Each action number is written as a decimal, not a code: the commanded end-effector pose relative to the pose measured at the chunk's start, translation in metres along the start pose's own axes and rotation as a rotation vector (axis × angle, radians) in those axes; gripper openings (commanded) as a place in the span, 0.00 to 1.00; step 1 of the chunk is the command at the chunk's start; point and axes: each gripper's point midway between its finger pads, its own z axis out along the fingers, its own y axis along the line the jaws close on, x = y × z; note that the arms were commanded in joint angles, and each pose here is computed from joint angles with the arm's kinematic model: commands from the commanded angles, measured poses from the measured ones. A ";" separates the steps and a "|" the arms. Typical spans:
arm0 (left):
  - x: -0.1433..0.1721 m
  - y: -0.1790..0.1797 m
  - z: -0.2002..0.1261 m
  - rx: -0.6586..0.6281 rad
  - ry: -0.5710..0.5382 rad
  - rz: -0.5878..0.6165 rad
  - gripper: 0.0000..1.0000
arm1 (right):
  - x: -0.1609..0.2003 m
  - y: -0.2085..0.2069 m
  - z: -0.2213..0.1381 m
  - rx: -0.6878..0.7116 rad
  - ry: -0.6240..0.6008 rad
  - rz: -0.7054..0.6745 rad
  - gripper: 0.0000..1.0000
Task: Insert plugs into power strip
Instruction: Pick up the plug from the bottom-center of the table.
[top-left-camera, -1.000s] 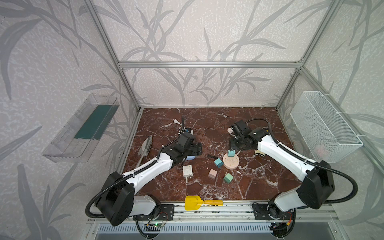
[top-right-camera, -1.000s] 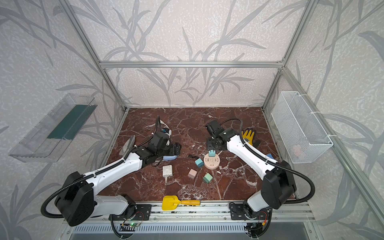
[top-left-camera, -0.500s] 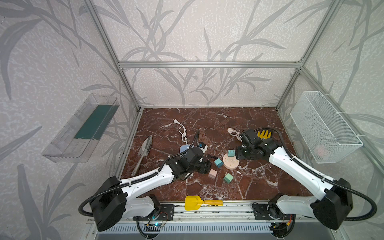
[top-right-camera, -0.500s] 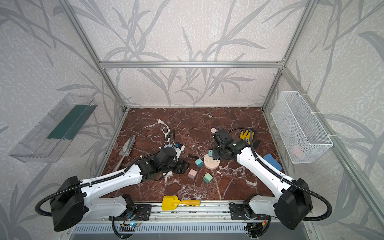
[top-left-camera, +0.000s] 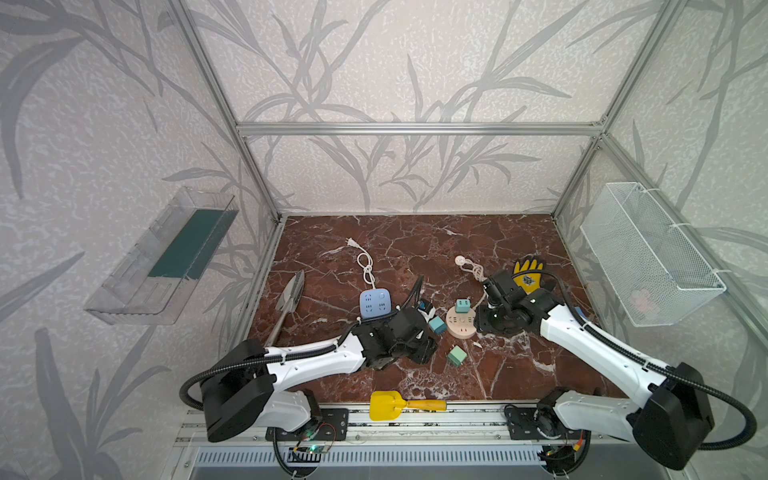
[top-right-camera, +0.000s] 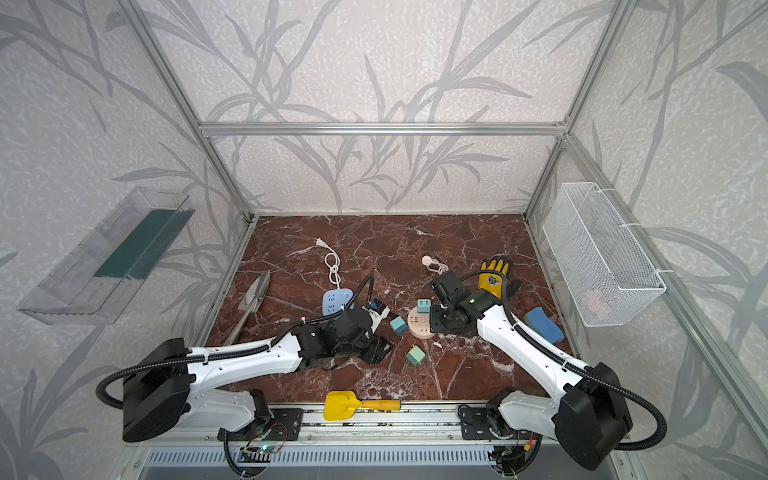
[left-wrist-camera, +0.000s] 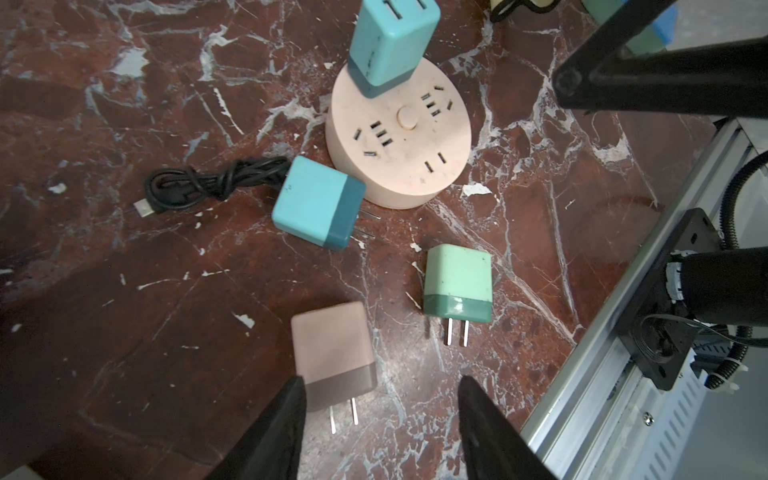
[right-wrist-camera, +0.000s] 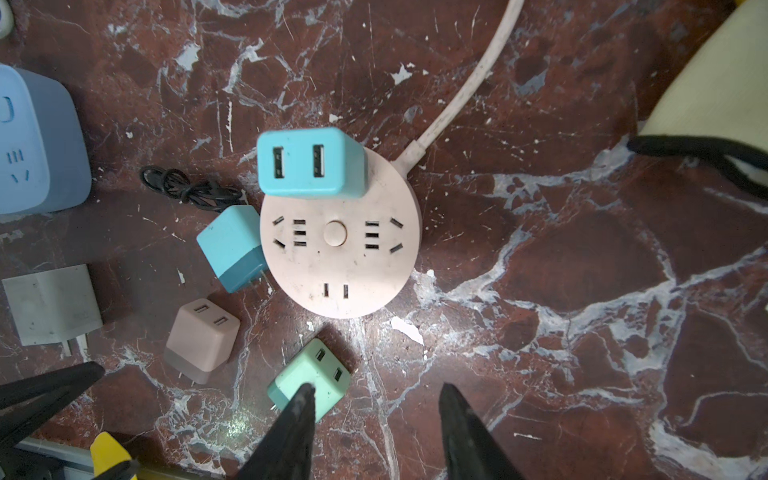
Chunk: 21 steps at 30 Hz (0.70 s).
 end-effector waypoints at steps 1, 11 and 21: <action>-0.016 -0.016 0.003 0.023 -0.037 0.011 0.59 | 0.000 0.001 -0.006 -0.032 -0.020 0.018 0.47; -0.012 -0.035 0.013 0.037 -0.008 0.064 0.61 | 0.020 -0.007 -0.002 -0.025 0.043 0.020 0.46; -0.006 -0.038 0.021 0.028 0.021 0.080 0.62 | 0.032 -0.014 -0.003 -0.040 0.035 0.054 0.46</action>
